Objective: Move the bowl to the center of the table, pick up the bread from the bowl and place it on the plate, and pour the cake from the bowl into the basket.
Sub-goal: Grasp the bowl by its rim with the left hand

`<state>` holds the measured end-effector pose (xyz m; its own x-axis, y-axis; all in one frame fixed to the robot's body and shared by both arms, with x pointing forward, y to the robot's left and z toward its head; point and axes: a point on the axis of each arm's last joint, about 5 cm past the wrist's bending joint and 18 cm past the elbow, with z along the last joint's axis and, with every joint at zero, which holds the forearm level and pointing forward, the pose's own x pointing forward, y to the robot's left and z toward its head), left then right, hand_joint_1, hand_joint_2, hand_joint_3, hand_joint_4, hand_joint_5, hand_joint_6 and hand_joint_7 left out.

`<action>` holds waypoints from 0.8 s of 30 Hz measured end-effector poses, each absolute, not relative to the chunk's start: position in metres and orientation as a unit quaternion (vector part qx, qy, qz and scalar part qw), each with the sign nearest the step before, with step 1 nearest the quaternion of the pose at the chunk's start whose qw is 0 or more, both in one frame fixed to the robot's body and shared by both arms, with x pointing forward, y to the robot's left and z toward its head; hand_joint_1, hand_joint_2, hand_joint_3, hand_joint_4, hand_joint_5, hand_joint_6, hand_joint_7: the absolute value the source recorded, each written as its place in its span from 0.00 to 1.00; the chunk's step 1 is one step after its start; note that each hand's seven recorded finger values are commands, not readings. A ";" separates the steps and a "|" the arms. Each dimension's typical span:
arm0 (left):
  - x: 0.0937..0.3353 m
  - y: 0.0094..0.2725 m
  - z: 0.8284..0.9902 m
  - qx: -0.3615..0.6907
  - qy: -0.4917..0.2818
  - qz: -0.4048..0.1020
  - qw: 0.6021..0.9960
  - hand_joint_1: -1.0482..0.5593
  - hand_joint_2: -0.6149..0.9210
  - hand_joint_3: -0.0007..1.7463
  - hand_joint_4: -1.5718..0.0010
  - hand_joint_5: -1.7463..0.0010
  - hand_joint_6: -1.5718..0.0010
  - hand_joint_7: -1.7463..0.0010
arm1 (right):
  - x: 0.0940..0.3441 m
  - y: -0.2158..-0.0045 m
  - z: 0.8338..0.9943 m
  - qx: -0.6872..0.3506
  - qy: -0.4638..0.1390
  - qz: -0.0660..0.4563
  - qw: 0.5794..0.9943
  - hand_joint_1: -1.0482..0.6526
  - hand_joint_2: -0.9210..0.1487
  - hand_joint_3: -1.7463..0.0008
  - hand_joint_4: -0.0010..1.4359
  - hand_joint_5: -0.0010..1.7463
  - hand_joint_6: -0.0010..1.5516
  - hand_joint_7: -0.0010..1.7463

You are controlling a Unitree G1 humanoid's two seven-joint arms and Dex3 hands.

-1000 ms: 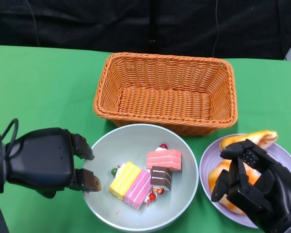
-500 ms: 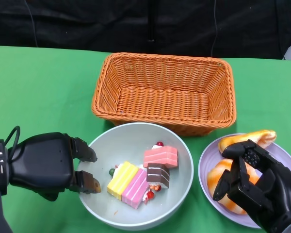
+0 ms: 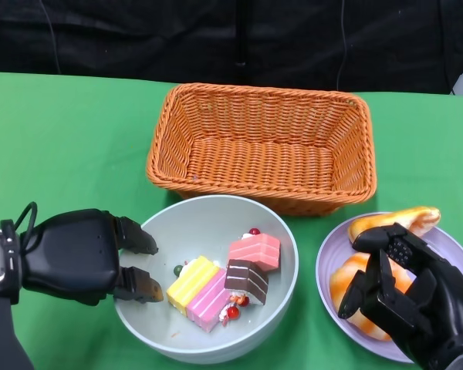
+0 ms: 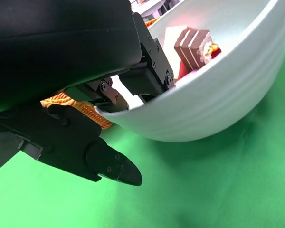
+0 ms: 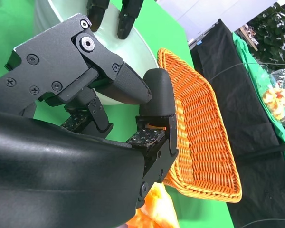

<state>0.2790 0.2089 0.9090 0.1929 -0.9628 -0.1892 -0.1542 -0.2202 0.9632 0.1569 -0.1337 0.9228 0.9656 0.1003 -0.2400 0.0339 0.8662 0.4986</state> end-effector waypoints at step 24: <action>0.282 0.193 0.886 0.573 -0.481 -0.474 0.465 0.43 0.86 0.00 0.20 0.98 0.30 0.98 | 0.157 -0.133 0.923 0.253 0.139 0.005 0.957 0.58 0.30 0.27 0.60 1.00 0.42 1.00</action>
<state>0.2823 0.1928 0.8857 0.0886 -0.9913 -0.0968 -0.1103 -0.1064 0.9882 0.1567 -0.1329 0.9233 0.9612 0.0804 -0.2638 0.0604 0.8720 0.4858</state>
